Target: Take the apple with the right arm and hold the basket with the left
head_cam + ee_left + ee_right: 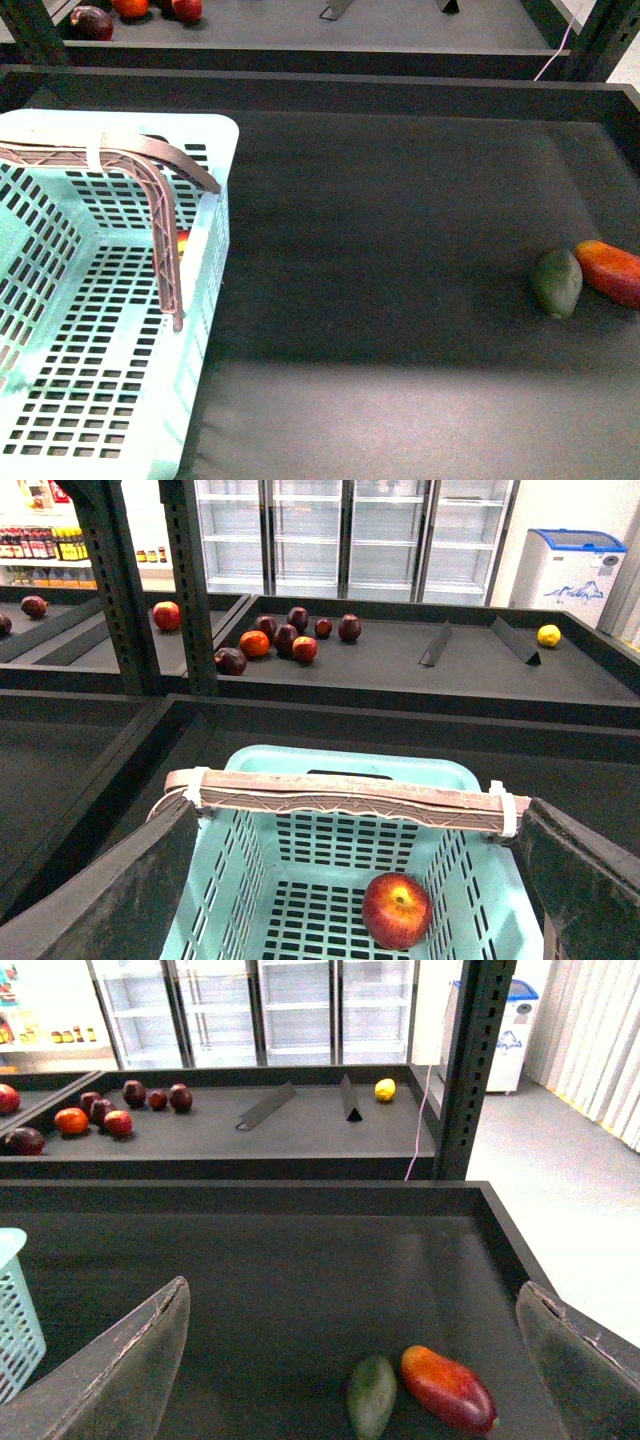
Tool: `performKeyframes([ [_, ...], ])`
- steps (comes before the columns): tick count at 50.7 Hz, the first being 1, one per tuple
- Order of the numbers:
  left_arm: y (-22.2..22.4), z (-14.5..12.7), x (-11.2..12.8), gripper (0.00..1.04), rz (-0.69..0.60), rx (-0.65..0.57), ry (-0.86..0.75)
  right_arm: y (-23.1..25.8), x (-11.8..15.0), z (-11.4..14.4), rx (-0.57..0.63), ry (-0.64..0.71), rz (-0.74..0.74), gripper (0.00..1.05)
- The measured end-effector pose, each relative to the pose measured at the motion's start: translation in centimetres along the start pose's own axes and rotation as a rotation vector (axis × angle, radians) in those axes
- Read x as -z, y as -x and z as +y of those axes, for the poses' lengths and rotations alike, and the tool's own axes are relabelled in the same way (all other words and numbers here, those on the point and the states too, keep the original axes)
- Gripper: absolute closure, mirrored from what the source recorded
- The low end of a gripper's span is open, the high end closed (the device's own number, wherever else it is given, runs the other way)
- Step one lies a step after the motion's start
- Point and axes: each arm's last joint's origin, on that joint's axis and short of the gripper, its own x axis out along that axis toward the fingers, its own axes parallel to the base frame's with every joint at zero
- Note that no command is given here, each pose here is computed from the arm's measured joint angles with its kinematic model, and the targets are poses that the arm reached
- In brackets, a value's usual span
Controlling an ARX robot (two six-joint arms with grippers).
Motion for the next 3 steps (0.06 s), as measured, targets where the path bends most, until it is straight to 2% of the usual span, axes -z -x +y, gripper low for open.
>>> performKeyframes([
  [3, 0.0, 0.0, 0.0, 0.07, 0.0, 0.0, 0.0, 0.0, 0.0, 0.0, 0.0, 0.0, 0.0, 0.09],
])
